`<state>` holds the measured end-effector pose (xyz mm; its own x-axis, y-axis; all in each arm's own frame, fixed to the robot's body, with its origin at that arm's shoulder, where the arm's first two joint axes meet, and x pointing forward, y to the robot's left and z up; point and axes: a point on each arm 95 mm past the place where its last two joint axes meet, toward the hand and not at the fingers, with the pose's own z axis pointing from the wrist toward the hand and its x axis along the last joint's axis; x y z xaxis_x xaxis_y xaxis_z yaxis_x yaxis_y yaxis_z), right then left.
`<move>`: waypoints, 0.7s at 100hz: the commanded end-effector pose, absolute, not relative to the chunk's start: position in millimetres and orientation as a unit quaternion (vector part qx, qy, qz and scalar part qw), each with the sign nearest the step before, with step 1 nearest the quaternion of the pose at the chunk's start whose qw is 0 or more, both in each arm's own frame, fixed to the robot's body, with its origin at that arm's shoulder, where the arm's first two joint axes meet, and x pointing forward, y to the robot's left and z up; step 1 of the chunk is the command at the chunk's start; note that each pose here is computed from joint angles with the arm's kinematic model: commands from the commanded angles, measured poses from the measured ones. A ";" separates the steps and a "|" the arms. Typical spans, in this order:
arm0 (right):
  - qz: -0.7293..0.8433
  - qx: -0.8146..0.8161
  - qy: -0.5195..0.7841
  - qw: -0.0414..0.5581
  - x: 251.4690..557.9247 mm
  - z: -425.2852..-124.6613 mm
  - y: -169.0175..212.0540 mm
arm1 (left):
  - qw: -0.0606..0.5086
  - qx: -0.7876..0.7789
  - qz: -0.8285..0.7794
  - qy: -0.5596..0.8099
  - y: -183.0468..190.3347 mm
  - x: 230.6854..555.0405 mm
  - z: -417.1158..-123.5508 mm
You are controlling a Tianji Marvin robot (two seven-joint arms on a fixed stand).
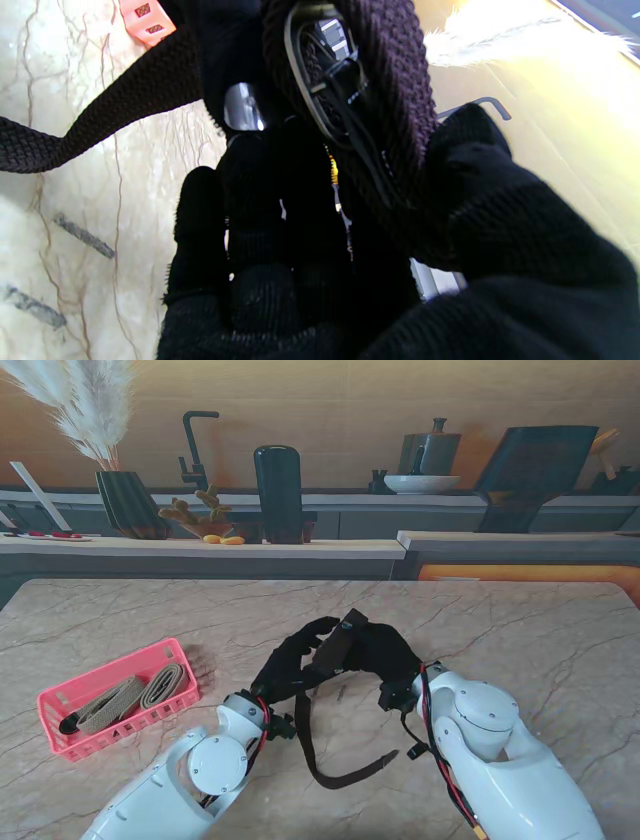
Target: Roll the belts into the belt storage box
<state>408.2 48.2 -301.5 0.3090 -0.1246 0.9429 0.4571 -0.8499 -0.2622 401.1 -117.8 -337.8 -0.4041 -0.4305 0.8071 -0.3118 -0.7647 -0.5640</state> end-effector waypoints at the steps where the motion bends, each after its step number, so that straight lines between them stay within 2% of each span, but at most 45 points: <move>1: -0.569 -0.772 -0.102 0.265 403.4 -306.7 59.3 | 0.029 -0.544 -0.766 0.341 -122.7 398.9 -337.5; 33: -0.566 -0.772 -0.062 0.281 402.5 -308.4 65.4 | 0.068 -0.542 -0.769 0.331 -120.3 399.0 -335.1; 70: -0.602 -0.762 -0.039 0.235 405.2 -302.1 48.0 | 0.082 -0.546 -0.763 0.335 -109.1 397.8 -335.7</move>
